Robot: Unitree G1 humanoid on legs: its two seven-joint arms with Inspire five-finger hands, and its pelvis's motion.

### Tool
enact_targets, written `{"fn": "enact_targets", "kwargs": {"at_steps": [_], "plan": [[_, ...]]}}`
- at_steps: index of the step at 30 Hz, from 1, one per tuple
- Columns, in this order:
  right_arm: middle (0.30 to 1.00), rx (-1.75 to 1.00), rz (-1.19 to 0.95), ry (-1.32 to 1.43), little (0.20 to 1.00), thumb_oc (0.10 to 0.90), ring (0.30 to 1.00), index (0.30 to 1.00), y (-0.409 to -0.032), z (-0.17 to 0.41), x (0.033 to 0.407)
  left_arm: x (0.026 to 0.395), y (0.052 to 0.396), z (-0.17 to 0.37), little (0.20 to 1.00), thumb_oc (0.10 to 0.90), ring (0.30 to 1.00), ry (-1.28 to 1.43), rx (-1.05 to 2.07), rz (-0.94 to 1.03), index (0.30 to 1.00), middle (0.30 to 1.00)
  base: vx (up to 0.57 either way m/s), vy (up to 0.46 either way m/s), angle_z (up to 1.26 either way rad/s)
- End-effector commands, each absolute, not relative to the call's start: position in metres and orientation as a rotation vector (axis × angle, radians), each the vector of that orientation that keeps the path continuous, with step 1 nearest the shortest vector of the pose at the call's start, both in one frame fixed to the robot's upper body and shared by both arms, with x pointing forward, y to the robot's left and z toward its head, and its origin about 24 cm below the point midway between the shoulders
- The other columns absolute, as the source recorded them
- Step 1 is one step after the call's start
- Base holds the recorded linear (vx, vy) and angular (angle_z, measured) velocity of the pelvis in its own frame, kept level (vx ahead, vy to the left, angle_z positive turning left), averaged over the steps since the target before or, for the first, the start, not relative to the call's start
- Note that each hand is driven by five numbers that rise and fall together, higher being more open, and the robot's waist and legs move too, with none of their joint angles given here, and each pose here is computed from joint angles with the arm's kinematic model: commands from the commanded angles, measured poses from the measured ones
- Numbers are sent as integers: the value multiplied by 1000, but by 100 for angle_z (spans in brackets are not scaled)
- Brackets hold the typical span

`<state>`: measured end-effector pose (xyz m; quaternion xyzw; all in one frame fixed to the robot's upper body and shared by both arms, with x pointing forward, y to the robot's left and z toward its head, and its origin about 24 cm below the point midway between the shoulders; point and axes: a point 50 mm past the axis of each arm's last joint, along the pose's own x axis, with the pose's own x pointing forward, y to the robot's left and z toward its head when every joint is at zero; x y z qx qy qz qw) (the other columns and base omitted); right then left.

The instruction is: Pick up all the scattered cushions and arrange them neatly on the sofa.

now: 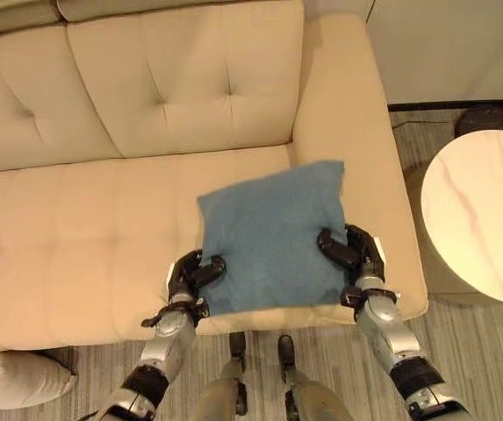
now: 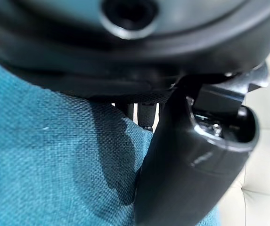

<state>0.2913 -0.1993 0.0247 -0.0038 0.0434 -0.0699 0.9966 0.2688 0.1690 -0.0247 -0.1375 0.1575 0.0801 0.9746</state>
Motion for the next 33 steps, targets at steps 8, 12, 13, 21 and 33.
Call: {"fn": "enact_targets", "kwargs": {"at_steps": [8,12,13,21,33], "plan": [[300,-182,115,-140,300,400,300,300,-182,59,262,248,141,17,300,400,300,70,-396,-123,300,300,-6,-36,19],[300,-161,116,-131,300,400,300,300,-185,56,251,237,149,18,300,400,300,61,-376,-121,300,300,-19,0,15],[300,-149,111,-132,300,400,300,300,-187,55,246,231,154,21,300,400,300,46,-355,-118,300,300,-1,13,15],[300,-172,83,-203,300,400,300,300,-192,68,235,224,169,37,300,400,300,-42,-329,-68,300,300,-63,25,14],[300,-181,14,-262,300,400,300,300,-203,81,237,235,153,47,300,400,300,-89,-355,-132,300,300,-122,-60,86]]}}
